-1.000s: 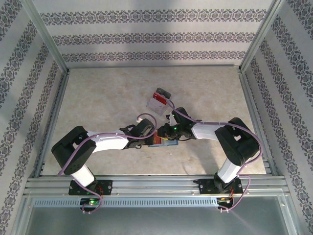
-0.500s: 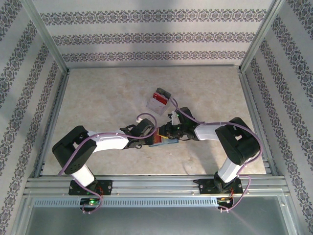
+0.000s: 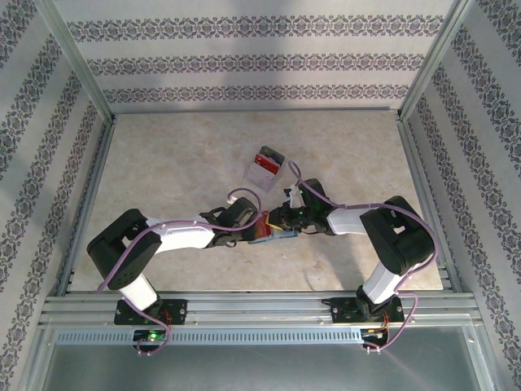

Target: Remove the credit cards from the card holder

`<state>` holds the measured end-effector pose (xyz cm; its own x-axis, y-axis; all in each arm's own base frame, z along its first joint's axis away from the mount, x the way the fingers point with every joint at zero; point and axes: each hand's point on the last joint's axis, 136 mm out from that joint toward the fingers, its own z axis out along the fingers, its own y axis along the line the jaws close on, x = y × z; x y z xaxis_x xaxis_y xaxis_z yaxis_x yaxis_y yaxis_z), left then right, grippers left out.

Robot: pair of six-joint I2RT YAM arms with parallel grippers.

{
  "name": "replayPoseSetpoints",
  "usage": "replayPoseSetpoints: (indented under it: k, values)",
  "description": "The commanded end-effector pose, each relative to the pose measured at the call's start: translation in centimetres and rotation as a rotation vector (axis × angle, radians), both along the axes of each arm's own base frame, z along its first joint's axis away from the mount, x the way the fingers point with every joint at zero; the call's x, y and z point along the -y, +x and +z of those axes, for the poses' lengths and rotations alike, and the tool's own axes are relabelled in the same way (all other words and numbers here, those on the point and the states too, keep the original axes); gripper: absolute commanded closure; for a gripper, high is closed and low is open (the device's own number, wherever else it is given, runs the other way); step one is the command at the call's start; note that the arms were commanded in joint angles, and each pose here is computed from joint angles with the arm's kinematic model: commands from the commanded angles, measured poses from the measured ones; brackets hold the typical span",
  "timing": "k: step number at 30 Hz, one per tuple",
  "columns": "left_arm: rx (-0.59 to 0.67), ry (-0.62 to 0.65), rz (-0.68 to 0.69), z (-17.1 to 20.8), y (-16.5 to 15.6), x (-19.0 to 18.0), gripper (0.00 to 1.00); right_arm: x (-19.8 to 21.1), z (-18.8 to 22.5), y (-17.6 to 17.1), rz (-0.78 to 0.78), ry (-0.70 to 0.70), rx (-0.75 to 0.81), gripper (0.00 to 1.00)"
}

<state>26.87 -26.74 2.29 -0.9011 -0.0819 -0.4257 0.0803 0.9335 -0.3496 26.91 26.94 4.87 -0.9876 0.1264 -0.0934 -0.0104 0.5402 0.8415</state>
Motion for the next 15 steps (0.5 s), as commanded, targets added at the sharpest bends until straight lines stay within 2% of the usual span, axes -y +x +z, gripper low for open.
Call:
replayPoseSetpoints:
  k: [1,8,15]
  values:
    - [-0.103,0.075,0.011,-2.7,-1.8,-1.9,0.91,0.2,1.5,0.4,0.0,0.04,0.049,0.89]
    - [-0.103,0.07,0.012,-2.5,-1.8,-1.8,0.91,0.8,1.0,0.4,-0.012,0.012,0.044,1.0]
    - [-0.094,0.076,0.024,-2.2,-1.6,-2.4,0.91,1.9,0.6,0.3,-0.02,-0.051,0.043,1.0]
